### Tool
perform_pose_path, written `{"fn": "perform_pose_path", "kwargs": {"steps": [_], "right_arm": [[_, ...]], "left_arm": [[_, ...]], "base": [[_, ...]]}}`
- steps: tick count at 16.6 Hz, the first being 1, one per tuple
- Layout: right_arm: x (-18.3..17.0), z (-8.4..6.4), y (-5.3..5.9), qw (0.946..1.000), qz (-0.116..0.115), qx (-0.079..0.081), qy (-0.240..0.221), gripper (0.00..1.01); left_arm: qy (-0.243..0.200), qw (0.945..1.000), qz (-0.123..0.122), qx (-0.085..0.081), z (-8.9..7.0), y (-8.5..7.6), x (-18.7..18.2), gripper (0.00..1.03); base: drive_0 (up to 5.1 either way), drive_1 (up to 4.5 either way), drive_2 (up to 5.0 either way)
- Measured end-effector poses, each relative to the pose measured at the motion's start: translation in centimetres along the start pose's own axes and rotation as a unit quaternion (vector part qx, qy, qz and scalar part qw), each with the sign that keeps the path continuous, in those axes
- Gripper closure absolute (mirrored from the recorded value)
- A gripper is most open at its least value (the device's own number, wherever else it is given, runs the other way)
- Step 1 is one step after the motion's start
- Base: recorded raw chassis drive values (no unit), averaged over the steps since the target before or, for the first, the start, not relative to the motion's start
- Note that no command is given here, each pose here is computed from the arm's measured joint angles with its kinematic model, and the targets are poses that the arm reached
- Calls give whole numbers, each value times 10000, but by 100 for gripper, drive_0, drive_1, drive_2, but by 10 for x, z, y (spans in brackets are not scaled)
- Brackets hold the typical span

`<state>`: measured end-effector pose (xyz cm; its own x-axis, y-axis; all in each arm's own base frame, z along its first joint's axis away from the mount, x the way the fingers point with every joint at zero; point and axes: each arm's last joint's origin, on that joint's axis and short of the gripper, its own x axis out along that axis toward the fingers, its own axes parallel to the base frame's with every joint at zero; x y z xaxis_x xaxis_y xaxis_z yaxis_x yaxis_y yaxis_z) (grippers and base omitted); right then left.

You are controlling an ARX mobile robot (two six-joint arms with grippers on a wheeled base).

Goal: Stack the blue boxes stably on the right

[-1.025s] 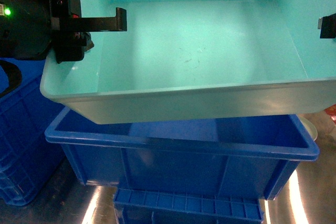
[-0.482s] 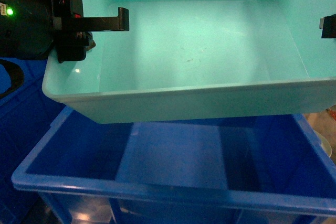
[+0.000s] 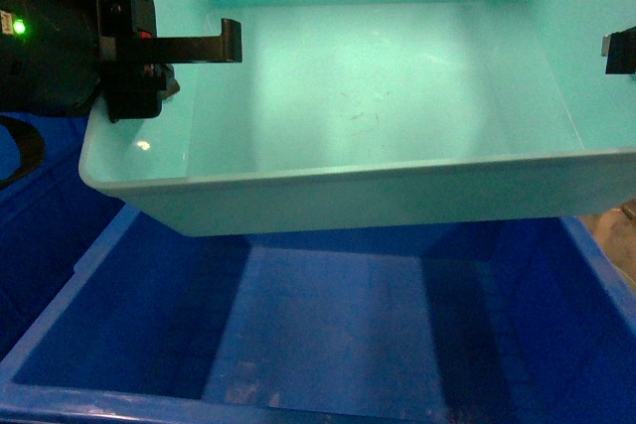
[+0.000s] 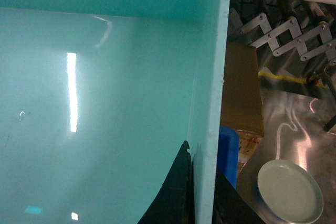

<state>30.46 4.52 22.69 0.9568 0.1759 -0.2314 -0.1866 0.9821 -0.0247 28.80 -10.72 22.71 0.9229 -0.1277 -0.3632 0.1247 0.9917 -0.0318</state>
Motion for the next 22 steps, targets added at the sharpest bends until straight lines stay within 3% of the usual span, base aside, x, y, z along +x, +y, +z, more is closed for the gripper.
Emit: {"fn": "perform_pose_path", "kwargs": {"steps": [5, 7, 9, 12, 15, 18, 22], "right_arm": [[8, -7, -1, 10000, -9, -26, 96, 99], [22, -27, -3, 9984, -6, 111, 562, 99], [33, -49, -4, 9933, -12, 341, 1104, 99], [38, -57, -2, 9912, -64, 498, 1222, 99], [45, -71, -1, 9870, -54, 552, 1511, 99], [48, -90, 4, 9826, 5, 522, 1781, 99], [49, -93, 6, 9818, 4, 492, 1832, 99]], "left_arm": [[183, 9998, -2, 31, -4, 2, 10, 101], [562, 9983, -107, 103, -13, 5, 30, 101], [998, 9947, -179, 157, -25, 8, 45, 101], [1164, 9924, -268, 287, -24, 12, 64, 101], [1431, 9887, -210, 390, -34, 13, 73, 101], [1823, 9820, -113, 475, -63, 13, 80, 101], [1854, 9814, -103, 479, -69, 14, 81, 101]], "base": [[0, 0, 0], [0, 0, 0], [0, 0, 0], [0, 0, 0], [0, 0, 0], [0, 0, 0], [0, 0, 0]]}}
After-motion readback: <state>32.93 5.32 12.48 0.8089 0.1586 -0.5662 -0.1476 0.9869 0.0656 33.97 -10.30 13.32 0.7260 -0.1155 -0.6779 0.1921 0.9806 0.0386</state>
